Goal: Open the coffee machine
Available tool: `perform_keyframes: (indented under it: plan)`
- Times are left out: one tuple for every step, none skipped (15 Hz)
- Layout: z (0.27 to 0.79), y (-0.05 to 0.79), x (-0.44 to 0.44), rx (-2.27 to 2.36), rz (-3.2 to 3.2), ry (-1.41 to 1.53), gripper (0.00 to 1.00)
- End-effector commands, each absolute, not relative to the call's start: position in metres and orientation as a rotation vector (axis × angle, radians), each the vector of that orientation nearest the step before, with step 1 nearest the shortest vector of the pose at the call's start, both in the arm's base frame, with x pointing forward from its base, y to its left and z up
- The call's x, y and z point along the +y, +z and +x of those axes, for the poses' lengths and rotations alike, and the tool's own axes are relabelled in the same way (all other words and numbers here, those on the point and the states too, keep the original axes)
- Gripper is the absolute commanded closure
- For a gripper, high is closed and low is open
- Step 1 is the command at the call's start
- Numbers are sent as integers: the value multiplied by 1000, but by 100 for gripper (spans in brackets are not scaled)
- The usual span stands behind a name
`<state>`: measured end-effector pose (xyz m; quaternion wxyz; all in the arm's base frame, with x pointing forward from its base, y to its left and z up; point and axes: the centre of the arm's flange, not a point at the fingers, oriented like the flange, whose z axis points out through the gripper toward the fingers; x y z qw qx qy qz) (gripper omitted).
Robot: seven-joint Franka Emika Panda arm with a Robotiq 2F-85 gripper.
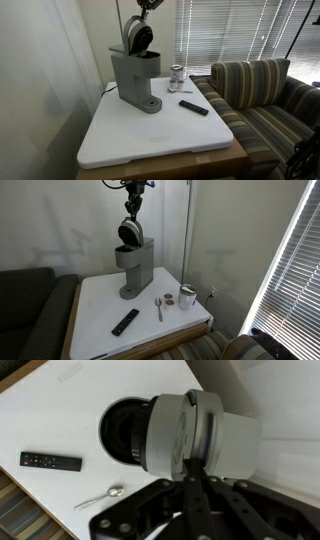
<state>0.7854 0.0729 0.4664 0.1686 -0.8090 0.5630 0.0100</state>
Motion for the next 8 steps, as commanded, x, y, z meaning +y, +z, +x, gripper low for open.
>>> perform_keyframes:
  plan:
    - [799,457,71,1585,-2334,81,100]
    - [794,457,72,1575,-2345,92,100]
    - [785,458,74,1551,-2363,110,100]
    - [777,459,75,1539,-2380,126,100]
    - [769,460,76,1514,-2402,139,100]
    - [762,460,76,1486,-2425,150,100]
    - [756,461,77,1464,-2450,167,100]
    - [751,461,77,1434,-2473,179,100]
